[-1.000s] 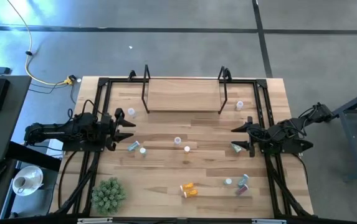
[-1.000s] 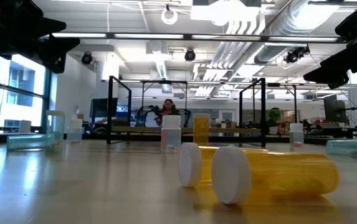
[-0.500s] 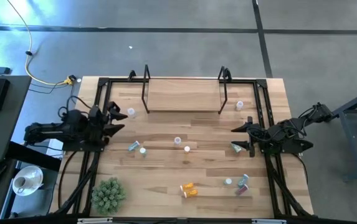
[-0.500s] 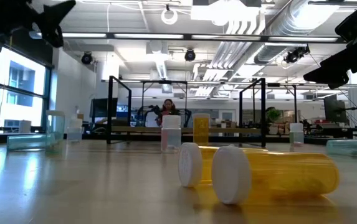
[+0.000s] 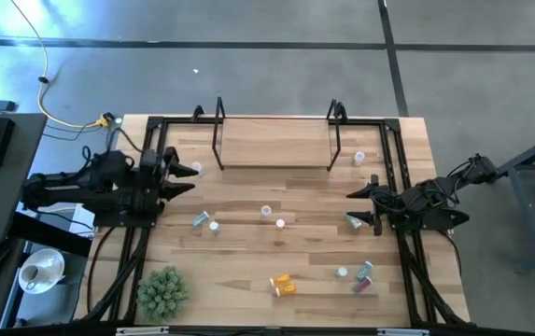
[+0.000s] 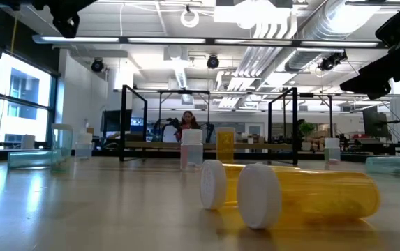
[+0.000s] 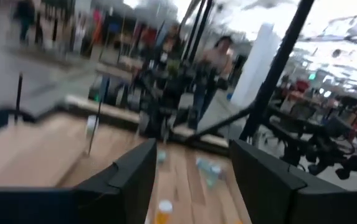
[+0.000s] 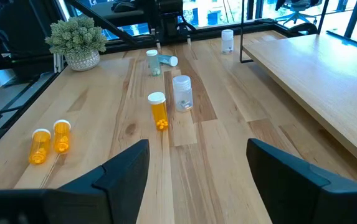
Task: Pick and place medicine bottles onto shelf by color
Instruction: Put the top left green pill bottle on the shelf
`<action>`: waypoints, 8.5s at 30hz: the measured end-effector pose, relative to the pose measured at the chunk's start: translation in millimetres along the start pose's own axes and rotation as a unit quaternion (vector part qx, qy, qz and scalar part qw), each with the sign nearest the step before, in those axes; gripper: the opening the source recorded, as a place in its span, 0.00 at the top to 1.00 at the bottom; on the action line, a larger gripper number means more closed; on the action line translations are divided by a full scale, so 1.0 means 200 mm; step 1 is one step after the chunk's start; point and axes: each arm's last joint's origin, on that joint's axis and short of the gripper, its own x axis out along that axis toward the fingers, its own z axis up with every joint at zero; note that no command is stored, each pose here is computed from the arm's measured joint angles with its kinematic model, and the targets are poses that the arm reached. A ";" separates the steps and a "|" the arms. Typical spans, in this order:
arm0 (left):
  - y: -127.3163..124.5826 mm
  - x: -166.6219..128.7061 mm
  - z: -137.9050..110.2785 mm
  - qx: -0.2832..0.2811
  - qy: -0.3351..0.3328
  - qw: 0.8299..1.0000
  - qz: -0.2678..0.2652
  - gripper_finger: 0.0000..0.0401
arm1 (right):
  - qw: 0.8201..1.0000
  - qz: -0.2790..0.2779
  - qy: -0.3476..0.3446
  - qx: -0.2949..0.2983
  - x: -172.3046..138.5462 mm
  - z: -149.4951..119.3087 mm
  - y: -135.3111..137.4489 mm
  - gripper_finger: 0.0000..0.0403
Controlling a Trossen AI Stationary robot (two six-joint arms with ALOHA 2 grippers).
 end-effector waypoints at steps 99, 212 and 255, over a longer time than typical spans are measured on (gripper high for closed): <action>-0.33 0.51 -0.67 -0.081 0.377 0.842 0.378 0.51 | 1.000 -0.003 0.009 -0.005 0.00 -0.01 0.00 0.36; 0.98 1.34 0.01 -0.014 0.346 0.821 0.453 0.74 | 1.000 -0.002 0.010 -0.005 0.00 -0.01 0.00 0.36; 1.14 1.31 -0.07 -0.025 0.365 0.796 0.482 0.67 | 1.000 -0.002 0.010 -0.005 0.00 -0.01 0.00 0.36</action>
